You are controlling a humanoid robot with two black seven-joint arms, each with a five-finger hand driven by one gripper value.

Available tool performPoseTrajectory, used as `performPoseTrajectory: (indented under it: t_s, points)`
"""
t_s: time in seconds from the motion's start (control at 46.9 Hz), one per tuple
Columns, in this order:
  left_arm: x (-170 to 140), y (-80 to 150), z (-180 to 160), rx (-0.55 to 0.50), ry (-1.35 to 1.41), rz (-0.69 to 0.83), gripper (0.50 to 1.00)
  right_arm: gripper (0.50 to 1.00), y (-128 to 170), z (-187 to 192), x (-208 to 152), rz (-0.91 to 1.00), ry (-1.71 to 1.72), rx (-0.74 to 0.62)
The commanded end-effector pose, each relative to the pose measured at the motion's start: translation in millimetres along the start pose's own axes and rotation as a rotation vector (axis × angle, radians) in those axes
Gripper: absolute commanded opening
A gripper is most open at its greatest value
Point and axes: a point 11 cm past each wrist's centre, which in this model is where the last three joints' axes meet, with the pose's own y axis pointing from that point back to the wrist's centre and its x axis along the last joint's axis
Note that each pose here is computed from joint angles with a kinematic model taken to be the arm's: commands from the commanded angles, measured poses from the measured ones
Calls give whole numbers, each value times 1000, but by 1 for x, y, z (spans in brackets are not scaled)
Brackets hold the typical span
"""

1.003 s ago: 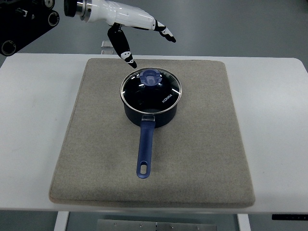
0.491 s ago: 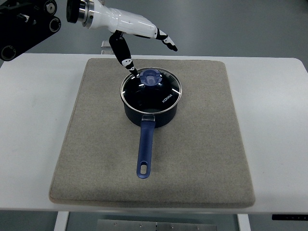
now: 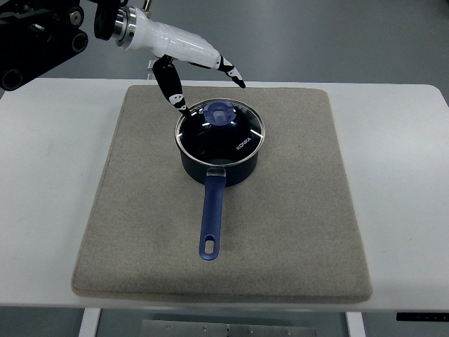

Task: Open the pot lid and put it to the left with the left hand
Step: 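Lower the left hand toward the blue knob of the glass lid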

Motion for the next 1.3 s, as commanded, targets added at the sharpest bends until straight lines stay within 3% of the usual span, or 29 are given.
performPoseTrajectory:
  t_s: [0.0,0.896,1.28]
  points:
    - [-4,0,-1,-3,10,-2,973,917,0,0,0,0,0,0]
    - [-26,-6,-4,5,16,-68,992,917,0,0,0,0,0,0]
    - [-13,-5,-2,23,-45,-69,992,917,0,0,0,0,0,0]
